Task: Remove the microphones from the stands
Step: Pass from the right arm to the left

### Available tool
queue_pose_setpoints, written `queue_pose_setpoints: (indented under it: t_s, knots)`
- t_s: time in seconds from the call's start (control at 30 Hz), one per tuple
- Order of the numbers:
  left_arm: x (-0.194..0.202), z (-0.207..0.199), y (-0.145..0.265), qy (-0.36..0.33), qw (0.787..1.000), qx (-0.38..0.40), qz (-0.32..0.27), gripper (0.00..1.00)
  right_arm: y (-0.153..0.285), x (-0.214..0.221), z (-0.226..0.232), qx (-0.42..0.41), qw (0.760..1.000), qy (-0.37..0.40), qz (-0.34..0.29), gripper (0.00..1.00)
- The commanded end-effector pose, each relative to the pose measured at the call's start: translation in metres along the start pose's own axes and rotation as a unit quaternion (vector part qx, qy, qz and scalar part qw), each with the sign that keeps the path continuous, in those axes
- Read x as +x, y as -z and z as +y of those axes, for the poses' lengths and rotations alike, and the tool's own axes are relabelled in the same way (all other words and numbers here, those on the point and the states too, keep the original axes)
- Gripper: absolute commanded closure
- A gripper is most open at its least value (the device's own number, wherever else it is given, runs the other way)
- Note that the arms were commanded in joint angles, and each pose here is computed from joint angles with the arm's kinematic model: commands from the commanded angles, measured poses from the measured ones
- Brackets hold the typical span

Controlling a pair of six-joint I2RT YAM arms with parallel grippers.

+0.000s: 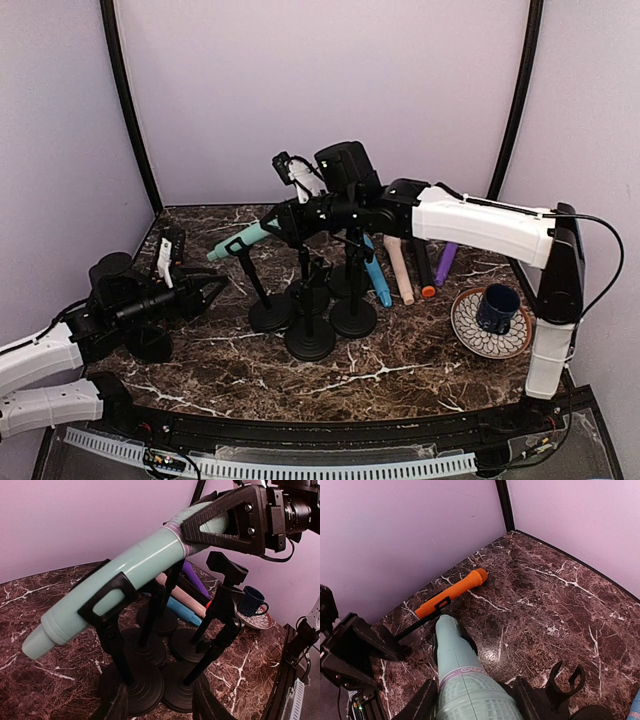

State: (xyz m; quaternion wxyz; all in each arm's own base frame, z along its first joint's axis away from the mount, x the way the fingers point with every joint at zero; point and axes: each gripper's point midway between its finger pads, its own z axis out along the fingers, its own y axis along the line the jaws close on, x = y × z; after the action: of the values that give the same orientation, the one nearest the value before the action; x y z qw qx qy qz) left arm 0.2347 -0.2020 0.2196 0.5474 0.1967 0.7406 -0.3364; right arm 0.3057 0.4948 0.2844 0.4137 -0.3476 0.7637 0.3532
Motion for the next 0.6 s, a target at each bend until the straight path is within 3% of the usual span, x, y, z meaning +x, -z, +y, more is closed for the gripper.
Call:
queue_pose_setpoints:
  t_s: [0.0, 0.23, 0.57]
  knots:
    - [-0.001, -0.004, -0.01, -0.024, 0.999, -0.012, -0.033, 0.53, 0.015, -0.061, 0.01, 0.02, 0.994, -0.003, -0.105, 0.75]
    - [0.023, 0.017, -0.03, 0.001, 0.997, -0.06, -0.054, 0.48, 0.016, -0.069, 0.015, 0.018, 0.989, -0.043, -0.141, 0.75]
    - [0.014, 0.043, -0.065, -0.038, 0.986, -0.138, -0.084, 0.49, 0.021, -0.07, 0.024, 0.02, 0.988, -0.048, -0.147, 0.75]
